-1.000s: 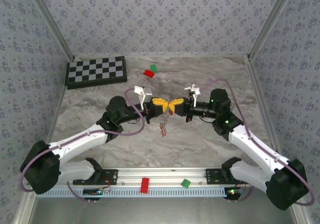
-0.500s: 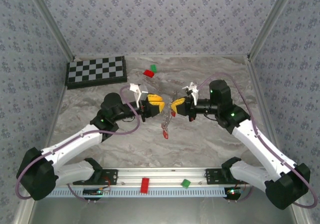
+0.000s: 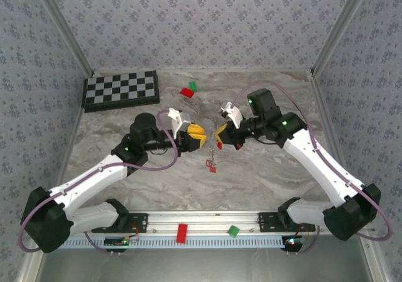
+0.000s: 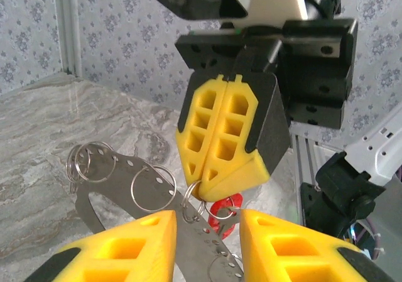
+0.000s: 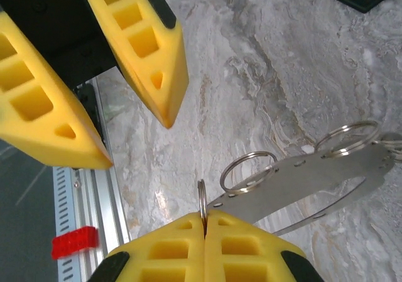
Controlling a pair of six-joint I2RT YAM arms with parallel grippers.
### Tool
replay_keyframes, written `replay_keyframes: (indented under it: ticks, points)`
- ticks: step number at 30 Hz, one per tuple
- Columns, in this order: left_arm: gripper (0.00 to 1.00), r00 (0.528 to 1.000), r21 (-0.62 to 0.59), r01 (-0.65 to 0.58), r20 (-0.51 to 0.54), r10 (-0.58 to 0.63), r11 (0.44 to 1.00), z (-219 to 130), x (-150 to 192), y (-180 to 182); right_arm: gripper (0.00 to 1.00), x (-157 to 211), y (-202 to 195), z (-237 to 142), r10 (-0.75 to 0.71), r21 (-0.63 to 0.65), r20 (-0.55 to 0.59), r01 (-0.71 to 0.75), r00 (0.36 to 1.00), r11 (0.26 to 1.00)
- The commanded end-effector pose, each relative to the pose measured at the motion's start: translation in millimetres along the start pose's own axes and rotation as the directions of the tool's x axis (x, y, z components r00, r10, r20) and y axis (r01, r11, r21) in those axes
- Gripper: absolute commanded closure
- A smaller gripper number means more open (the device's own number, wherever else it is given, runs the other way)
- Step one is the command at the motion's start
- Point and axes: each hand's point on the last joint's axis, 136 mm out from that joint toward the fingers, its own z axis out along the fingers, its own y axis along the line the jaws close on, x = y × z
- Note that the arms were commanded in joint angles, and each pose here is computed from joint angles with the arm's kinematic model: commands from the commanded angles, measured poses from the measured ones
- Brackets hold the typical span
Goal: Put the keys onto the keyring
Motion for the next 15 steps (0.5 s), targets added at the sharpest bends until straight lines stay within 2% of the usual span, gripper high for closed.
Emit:
replay_keyframes:
  ticks: [1,9,15]
  points:
    - [0.68,0.999,0.016,-0.043,-0.029,0.043,0.999,2.0,-4.1,0.5,1.00,3.2,4.8,-0.7,-0.050,0.002,-0.090,0.051,0.995,0.999]
    - [0.67,0.995,0.012,-0.033,-0.097,0.034,0.999,8.2,15.2,7.8,1.00,-0.1,4.6,12.3,-0.078,-0.022,-0.163,0.075,0.984,0.997]
    - [0.67,0.994,-0.017,-0.029,-0.102,0.028,0.999,9.6,17.0,16.1,1.00,0.5,10.3,15.4,-0.092,-0.044,-0.176,0.085,0.980,0.995]
